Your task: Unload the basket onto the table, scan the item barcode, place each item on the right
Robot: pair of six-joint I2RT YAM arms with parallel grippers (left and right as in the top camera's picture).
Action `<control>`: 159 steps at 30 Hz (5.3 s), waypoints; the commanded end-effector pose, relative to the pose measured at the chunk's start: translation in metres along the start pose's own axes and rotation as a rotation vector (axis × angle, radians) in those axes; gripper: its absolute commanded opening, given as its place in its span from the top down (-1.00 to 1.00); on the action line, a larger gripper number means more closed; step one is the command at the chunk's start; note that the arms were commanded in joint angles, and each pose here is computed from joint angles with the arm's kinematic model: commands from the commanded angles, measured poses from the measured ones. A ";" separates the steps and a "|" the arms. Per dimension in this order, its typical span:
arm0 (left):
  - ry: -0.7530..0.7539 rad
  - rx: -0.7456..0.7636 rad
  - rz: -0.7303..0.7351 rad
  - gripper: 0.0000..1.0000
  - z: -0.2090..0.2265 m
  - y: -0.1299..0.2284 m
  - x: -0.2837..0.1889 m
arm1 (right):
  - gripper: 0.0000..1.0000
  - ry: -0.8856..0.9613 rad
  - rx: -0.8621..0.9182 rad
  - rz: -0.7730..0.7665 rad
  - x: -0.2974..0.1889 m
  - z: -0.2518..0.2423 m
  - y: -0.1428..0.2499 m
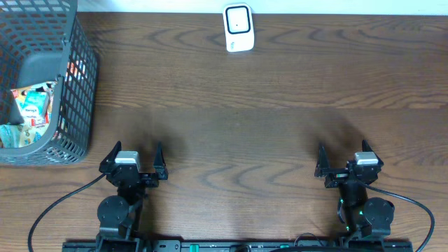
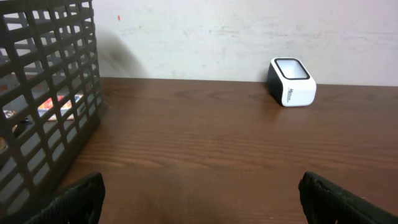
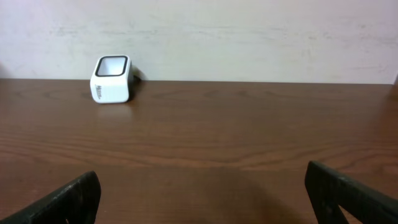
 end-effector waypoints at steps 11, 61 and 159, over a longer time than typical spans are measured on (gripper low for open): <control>-0.042 -0.002 0.046 -0.96 0.009 0.015 0.001 | -0.99 -0.003 0.000 -0.001 0.000 0.001 0.000; 0.248 0.041 -0.709 -0.95 -0.052 -0.173 -0.068 | -0.98 -0.003 0.000 -0.001 0.000 0.001 0.000; -0.632 -0.062 0.870 -0.29 0.310 -0.031 0.171 | -0.99 -0.003 0.000 -0.001 0.000 0.001 0.000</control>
Point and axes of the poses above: each gripper's point midway between its finger pads, its own x axis out along the fingers, its own z axis along the line the jaws close on, y = z × x, the point moved 1 cm from there along -x, back along the fingers, and after that the axes turned 8 degrees about -x, right-handed, at the moved point
